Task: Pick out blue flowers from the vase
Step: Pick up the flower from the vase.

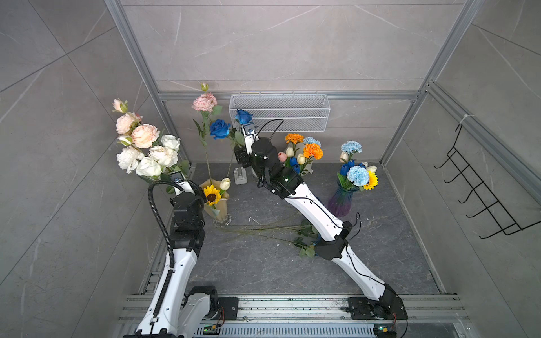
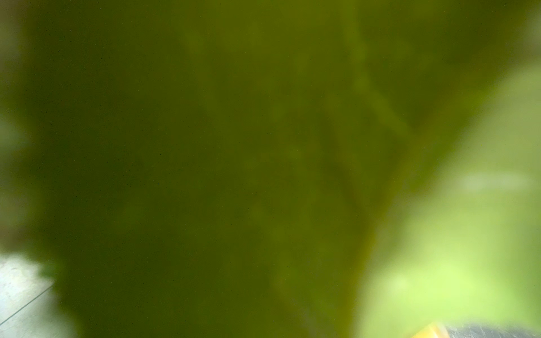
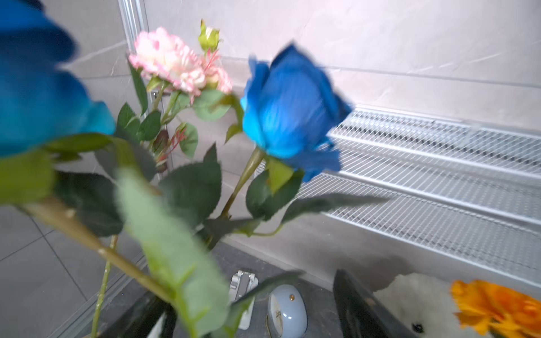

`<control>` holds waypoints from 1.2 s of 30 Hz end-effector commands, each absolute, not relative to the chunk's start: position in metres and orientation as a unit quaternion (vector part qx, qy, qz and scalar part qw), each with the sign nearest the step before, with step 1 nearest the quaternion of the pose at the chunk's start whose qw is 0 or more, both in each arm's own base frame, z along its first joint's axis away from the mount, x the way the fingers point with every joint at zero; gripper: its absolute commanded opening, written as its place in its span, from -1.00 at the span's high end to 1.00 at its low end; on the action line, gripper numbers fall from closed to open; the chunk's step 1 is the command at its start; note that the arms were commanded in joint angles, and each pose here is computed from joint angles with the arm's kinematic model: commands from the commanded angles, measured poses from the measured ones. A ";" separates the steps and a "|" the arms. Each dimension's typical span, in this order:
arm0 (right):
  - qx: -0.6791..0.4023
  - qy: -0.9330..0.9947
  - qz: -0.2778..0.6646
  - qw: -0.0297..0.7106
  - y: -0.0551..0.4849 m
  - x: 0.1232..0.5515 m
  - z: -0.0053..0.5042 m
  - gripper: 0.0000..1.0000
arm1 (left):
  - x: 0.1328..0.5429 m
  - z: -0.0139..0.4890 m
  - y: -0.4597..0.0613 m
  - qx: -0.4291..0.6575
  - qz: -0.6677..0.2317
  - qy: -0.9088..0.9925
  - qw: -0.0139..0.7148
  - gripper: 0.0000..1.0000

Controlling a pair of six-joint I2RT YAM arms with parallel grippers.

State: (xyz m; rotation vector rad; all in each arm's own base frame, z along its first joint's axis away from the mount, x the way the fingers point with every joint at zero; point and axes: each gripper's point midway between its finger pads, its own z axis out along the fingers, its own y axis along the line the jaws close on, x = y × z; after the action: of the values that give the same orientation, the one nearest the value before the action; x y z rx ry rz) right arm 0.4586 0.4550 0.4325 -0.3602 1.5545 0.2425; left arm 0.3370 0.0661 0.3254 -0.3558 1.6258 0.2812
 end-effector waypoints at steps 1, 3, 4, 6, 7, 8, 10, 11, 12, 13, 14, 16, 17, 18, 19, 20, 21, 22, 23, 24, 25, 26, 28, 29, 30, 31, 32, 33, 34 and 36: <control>-0.102 0.668 0.094 0.732 0.402 0.446 0.500 -0.80 | 0.327 0.326 0.072 -0.136 0.159 0.731 0.650 0.70; -0.095 0.671 0.083 0.731 0.392 0.448 0.503 -0.83 | 0.325 0.330 0.071 -0.134 0.153 0.730 0.653 0.44; -0.091 0.671 0.078 0.731 0.387 0.449 0.505 -0.84 | 0.324 0.332 0.069 -0.133 0.148 0.729 0.655 0.34; -0.086 0.672 0.069 0.732 0.379 0.450 0.508 -0.85 | 0.323 0.338 0.066 -0.128 0.140 0.728 0.658 0.20; -0.083 0.671 0.063 0.734 0.374 0.450 0.512 -0.85 | 0.322 0.341 0.065 -0.126 0.137 0.728 0.660 0.14; -0.080 0.671 0.058 0.735 0.369 0.451 0.514 -0.86 | 0.322 0.344 0.064 -0.125 0.133 0.726 0.663 0.09; -0.076 0.671 0.048 0.736 0.359 0.451 0.519 -0.86 | 0.321 0.350 0.061 -0.119 0.125 0.724 0.668 -0.01; -0.075 0.671 0.046 0.736 0.355 0.450 0.521 -0.86 | 0.321 0.352 0.059 -0.117 0.121 0.724 0.669 -0.04; -0.074 0.671 0.043 0.736 0.351 0.450 0.524 -0.87 | 0.321 0.356 0.056 -0.112 0.115 0.723 0.672 -0.07; -0.073 0.671 0.039 0.736 0.348 0.451 0.525 -0.87 | 0.321 0.360 0.054 -0.108 0.111 0.722 0.675 -0.09; -0.073 0.671 0.036 0.737 0.345 0.450 0.527 -0.88 | 0.322 0.362 0.053 -0.104 0.106 0.721 0.677 -0.14; -0.073 0.671 0.033 0.737 0.339 0.449 0.531 -0.89 | 0.323 0.369 0.047 -0.091 0.095 0.721 0.681 -0.19; -0.074 0.671 0.031 0.737 0.337 0.447 0.533 -0.90 | 0.323 0.372 0.044 -0.086 0.090 0.720 0.682 -0.21; -0.076 0.673 0.027 0.736 0.335 0.446 0.533 -0.91 | 0.323 0.377 0.042 -0.081 0.084 0.719 0.685 -0.25; -0.075 0.673 0.022 0.735 0.331 0.444 0.535 -0.92 | 0.323 0.380 0.040 -0.078 0.080 0.719 0.686 -0.28; -0.072 0.675 0.016 0.734 0.327 0.443 0.536 -0.93 | 0.323 0.381 0.038 -0.074 0.076 0.721 0.685 -0.28; -0.069 0.676 0.008 0.733 0.323 0.441 0.538 -0.95 | 0.323 0.384 0.037 -0.072 0.072 0.722 0.684 -0.28; -0.060 0.677 -0.002 0.734 0.316 0.439 0.541 -0.98 | 0.323 0.387 0.035 -0.070 0.068 0.722 0.685 -0.29; -0.055 0.677 -0.010 0.734 0.310 0.437 0.544 -0.99 | 0.322 0.387 0.035 -0.069 0.067 0.725 0.682 -0.29; -0.051 0.677 -0.018 0.734 0.303 0.434 0.549 -0.99 | 0.322 0.387 0.034 -0.068 0.065 0.728 0.679 -0.29; -0.049 0.677 -0.021 0.734 0.298 0.431 0.553 -0.99 | 0.322 0.387 0.034 -0.068 0.064 0.733 0.674 -0.30; -0.051 0.676 -0.021 0.735 0.294 0.427 0.557 -0.99 | 0.322 0.387 0.033 -0.067 0.063 0.736 0.670 -0.30; -0.076 0.677 -0.006 0.732 0.294 0.417 0.563 -0.99 | 0.321 0.386 0.034 -0.067 0.065 0.740 0.666 -0.30; -0.094 0.678 0.008 0.729 0.296 0.410 0.566 -0.99 | 0.321 0.385 0.035 -0.070 0.068 0.741 0.664 -0.32; -0.107 0.683 0.021 0.722 0.294 0.403 0.567 -0.99 | 0.322 0.384 0.037 -0.073 0.072 0.743 0.661 -0.32; -0.117 0.690 0.032 0.714 0.293 0.396 0.566 -0.99 | 0.323 0.382 0.038 -0.074 0.076 0.746 0.657 -0.32; -0.125 0.698 0.039 0.705 0.289 0.389 0.566 -0.99 | 0.324 0.379 0.040 -0.080 0.080 0.749 0.652 -0.32; -0.125 0.704 0.034 0.698 0.281 0.383 0.567 -0.99 | 0.325 0.378 0.043 -0.089 0.082 0.752 0.649 -0.32; -0.127 0.711 0.028 0.691 0.277 0.381 0.565 -0.99 | 0.325 0.375 0.044 -0.094 0.083 0.754 0.645 -0.32; -0.120 0.719 0.002 0.684 0.263 0.378 0.563 -0.99 | 0.327 0.370 0.044 -0.097 0.078 0.757 0.642 -0.32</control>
State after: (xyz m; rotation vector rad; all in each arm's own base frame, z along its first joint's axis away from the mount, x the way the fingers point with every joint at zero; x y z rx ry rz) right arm 0.3974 0.2878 0.5524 -0.2879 1.5929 0.0070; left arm 0.3284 0.0395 0.3606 -0.1837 1.7441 0.1751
